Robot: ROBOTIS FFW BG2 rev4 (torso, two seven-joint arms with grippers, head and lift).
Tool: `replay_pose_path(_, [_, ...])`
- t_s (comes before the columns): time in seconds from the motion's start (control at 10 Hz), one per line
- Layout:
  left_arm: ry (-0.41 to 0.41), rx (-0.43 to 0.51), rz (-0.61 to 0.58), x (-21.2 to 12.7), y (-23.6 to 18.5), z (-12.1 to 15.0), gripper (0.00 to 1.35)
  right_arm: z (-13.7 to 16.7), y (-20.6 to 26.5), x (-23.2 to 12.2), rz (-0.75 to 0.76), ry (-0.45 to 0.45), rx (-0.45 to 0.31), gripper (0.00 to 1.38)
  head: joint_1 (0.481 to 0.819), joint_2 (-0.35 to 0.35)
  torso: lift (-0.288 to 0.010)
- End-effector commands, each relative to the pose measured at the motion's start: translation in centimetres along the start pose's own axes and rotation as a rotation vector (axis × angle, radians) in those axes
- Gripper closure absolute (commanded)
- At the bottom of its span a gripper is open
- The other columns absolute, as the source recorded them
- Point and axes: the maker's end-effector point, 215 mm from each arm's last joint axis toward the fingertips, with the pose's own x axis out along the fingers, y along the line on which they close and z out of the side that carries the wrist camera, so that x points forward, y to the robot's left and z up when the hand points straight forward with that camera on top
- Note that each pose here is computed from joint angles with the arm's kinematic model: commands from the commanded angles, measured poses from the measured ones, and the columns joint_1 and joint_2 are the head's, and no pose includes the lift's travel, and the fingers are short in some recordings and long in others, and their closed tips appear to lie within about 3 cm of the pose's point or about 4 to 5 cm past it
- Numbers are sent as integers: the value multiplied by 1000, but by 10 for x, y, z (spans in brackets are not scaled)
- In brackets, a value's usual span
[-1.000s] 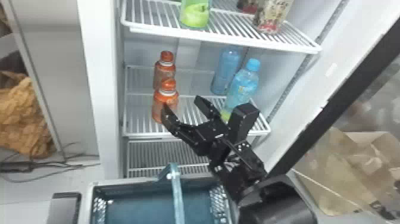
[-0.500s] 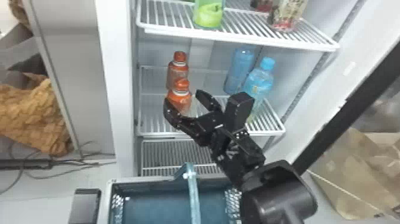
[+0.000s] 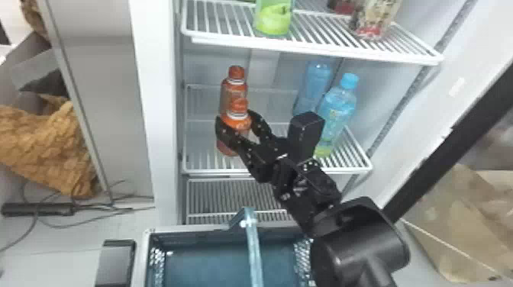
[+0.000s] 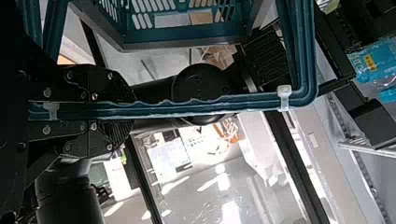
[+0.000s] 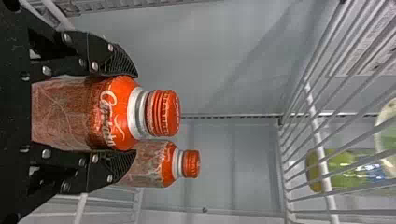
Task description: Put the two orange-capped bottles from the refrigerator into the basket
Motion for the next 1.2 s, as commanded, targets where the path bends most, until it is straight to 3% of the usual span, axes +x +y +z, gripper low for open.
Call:
replay_pose_path(0.0, [5, 2, -1, 0, 0, -1, 1194, 15, 2, -7, 2, -32, -7, 894, 695, -247, -288])
replay_pose_path(0.2, [5, 5, 1, 0, 0, 0, 1194, 48, 6, -34, -2, -86, -11, 894, 695, -254, -288])
replay_pose_path(0.4, [2, 3, 4, -1, 1, 0, 1194, 56, 0, -60, -22, -68, -10, 894, 695, -272, -288])
replay_pose_path(0.7, [1, 3, 5, 0, 1, 0, 1194, 56, 1, -106, -26, 54, 9, 894, 695, -325, -288])
replay_pose_path(1.1, [5, 1, 10, -1, 3, -1, 1194, 62, 51, -181, 35, 200, 48, 894, 695, -350, -288])
